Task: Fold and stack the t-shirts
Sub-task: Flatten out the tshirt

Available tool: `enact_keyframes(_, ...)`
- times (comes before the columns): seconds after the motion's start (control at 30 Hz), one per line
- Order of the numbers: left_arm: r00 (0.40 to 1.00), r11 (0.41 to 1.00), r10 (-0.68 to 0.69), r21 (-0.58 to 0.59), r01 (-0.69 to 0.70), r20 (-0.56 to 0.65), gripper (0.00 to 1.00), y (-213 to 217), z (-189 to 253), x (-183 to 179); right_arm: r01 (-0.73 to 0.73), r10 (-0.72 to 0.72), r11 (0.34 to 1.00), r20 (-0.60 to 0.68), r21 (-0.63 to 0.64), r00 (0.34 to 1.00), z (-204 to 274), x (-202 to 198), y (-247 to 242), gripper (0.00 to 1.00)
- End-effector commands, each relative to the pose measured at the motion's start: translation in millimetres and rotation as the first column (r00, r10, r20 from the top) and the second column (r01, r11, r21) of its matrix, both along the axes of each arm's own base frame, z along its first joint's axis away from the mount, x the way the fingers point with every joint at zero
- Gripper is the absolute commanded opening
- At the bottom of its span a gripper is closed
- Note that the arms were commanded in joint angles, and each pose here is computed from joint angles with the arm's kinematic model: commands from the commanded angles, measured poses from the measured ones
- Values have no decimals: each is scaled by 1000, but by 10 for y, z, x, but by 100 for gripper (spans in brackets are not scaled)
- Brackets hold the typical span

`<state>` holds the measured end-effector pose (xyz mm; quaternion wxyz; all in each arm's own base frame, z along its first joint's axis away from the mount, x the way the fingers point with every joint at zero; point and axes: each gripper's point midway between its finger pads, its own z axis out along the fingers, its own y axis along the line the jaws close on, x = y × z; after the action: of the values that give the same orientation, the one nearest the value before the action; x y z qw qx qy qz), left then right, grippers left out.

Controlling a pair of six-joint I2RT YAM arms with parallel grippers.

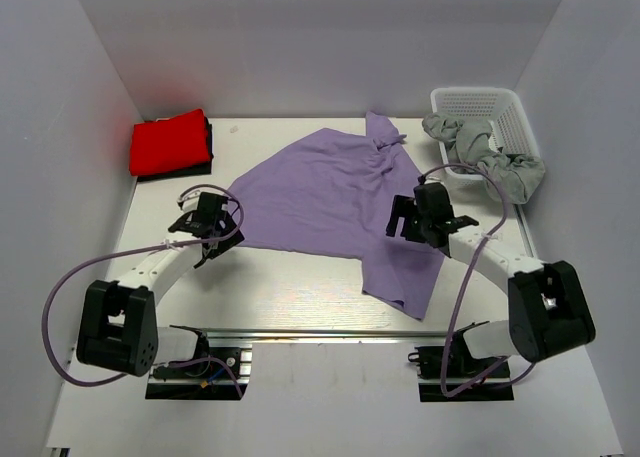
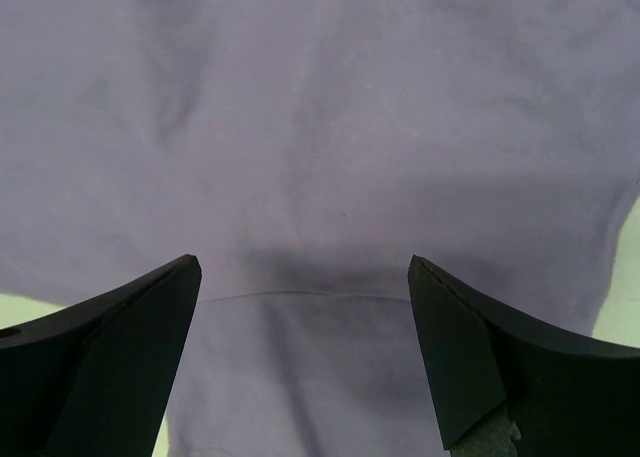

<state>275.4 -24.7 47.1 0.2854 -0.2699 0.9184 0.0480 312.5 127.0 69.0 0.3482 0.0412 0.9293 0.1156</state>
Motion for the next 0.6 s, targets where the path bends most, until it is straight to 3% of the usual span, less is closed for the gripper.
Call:
enact_keyframes(0.0,993,999,43,-32,-40,105,99,15,175,112,68,-71,996,-63,-49,996,-222,-1,-107,90)
enact_keyframes(0.27,987,995,104,-20,-103,119,99,169,179,151,20,-35,997,-196,-78,980,-699,493,151,90)
enact_keyframes(0.43,983,989,144,-46,-140,114,99,263,159,233,29,-45,994,-160,-101,986,-703,1021,204,90)
enact_keyframes(0.57,985,987,153,-60,-148,81,99,304,86,243,-11,6,997,-69,-72,998,-437,1477,381,90)
